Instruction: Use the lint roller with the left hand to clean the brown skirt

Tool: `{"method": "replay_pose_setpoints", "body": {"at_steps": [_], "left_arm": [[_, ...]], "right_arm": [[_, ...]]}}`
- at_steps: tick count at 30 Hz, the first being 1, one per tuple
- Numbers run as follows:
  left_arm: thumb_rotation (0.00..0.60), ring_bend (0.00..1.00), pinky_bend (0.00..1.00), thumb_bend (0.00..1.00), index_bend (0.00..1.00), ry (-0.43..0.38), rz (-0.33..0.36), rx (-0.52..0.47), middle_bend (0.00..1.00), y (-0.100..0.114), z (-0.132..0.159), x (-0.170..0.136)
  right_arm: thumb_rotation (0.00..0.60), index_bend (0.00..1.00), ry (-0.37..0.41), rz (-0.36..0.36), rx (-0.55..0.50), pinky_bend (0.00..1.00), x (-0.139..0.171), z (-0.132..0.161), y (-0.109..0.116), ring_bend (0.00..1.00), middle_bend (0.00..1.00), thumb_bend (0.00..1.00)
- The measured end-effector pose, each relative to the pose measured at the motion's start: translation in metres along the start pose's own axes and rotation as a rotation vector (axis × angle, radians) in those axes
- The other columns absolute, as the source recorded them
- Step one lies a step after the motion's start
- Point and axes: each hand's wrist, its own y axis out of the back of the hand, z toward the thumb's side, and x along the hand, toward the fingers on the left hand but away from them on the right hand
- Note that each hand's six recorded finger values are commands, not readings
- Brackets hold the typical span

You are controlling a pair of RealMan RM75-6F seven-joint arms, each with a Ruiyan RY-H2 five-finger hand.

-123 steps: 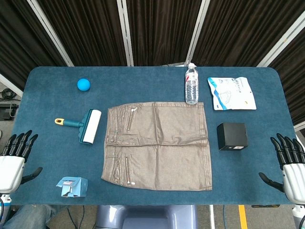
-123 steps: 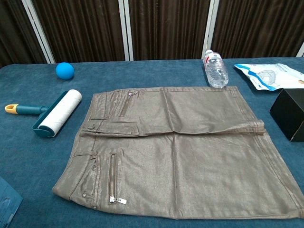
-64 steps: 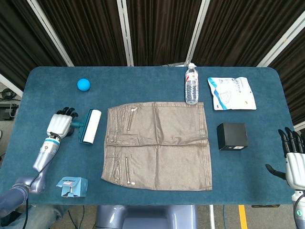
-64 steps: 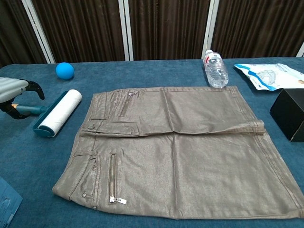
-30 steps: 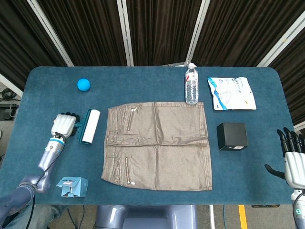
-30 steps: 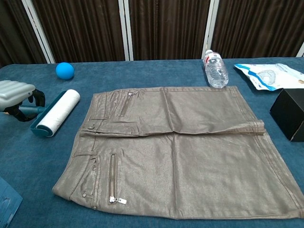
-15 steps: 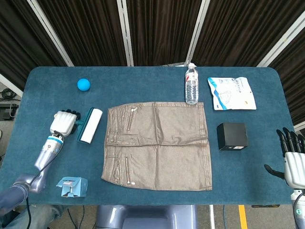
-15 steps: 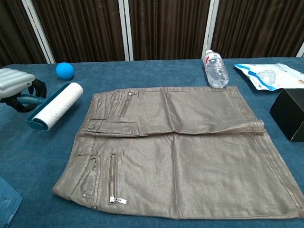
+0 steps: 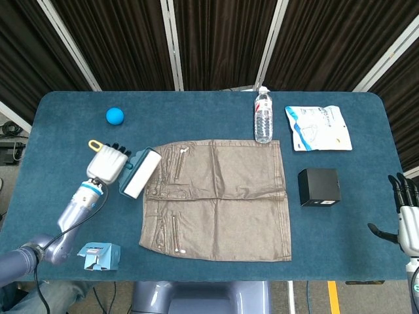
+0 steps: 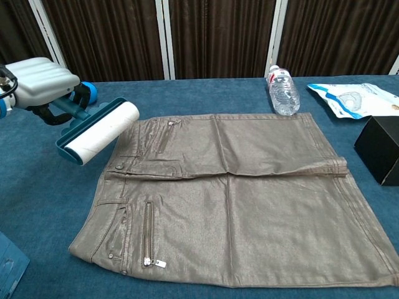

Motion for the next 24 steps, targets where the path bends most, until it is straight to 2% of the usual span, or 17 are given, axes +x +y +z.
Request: {"method": "replay_pose_setpoints", "body": {"at_steps": [9, 21, 24], "left_arm": [[0.6, 0.37, 0.45, 0.65, 0.58, -0.013, -0.007, 0.059, 0.44, 0.018, 0.025, 0.019], [0.6, 0.38, 0.45, 0.65, 0.6, -0.04, -0.044, 0.093, 0.45, 0.012, 0.063, 0.032], [0.6, 0.38, 0.45, 0.69, 0.6, -0.052, -0.044, 0.107, 0.45, 0.013, 0.073, 0.034]], "right_arm": [[0.6, 0.0, -0.027, 0.007, -0.016, 0.0, -0.005, -0.009, 0.001, 0.0, 0.0, 0.0], [0.6, 0.0, -0.034, 0.008, -0.026, 0.0, -0.007, -0.012, 0.003, 0.0, 0.0, 0.0], [0.6, 0.0, -0.037, 0.007, -0.031, 0.0, -0.008, -0.013, 0.004, 0.0, 0.0, 0.0]]}}
